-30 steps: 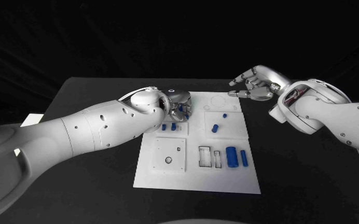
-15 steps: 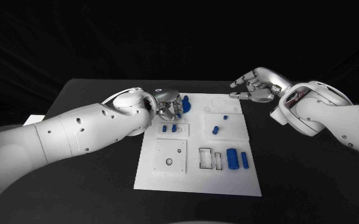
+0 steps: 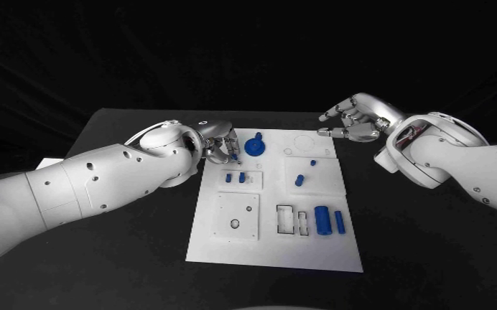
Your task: Assemble the parts on the task board
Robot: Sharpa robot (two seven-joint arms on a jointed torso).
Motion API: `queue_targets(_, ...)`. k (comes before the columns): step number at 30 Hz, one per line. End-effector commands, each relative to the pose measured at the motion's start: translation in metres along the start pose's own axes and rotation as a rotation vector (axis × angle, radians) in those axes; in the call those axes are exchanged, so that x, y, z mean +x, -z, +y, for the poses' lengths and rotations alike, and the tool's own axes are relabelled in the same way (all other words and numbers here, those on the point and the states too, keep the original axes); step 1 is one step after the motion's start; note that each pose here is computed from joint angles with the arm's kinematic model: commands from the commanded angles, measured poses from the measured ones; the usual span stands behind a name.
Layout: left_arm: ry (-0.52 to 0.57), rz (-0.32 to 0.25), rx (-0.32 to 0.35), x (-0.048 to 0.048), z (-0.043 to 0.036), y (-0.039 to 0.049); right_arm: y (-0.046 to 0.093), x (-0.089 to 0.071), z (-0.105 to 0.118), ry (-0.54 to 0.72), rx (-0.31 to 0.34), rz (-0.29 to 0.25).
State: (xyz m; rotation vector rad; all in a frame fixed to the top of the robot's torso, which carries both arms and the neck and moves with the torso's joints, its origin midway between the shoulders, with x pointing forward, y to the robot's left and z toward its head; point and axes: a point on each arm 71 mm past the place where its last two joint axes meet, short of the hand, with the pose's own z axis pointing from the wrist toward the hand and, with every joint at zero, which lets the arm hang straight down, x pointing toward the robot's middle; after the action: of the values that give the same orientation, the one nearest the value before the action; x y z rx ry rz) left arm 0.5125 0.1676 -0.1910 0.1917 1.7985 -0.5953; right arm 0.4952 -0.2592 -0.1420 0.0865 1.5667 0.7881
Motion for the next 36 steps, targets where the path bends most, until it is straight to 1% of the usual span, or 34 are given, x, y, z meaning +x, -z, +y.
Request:
queue_targets(1,0.014,-0.004,-0.013,-0.0009,0.0014,-0.0003,0.0,0.001,0.001,0.003,-0.008,0.013)
queue_targets(4,0.013,0.0,-0.012,-0.0005,0.001,-0.0008,0.0,0.002,0.001,0.003,-0.008,0.013)
queue_targets(12,0.015,0.013,-0.002,0.0021,-0.0035,-0.0029,0.0,0.002,0.001,0.002,-0.009,0.014)
queue_targets(18,0.015,0.025,-0.003,0.0043,-0.0043,-0.0052,0.0,0.002,0.002,0.002,-0.009,0.015)
queue_targets(27,0.016,0.052,0.0,0.0116,-0.0075,-0.0079,-0.001,0.003,0.002,0.001,-0.012,0.016)
queue_targets(36,0.009,0.076,-0.003,0.0158,-0.0078,-0.0084,-0.001,0.003,0.003,0.001,-0.013,0.016)
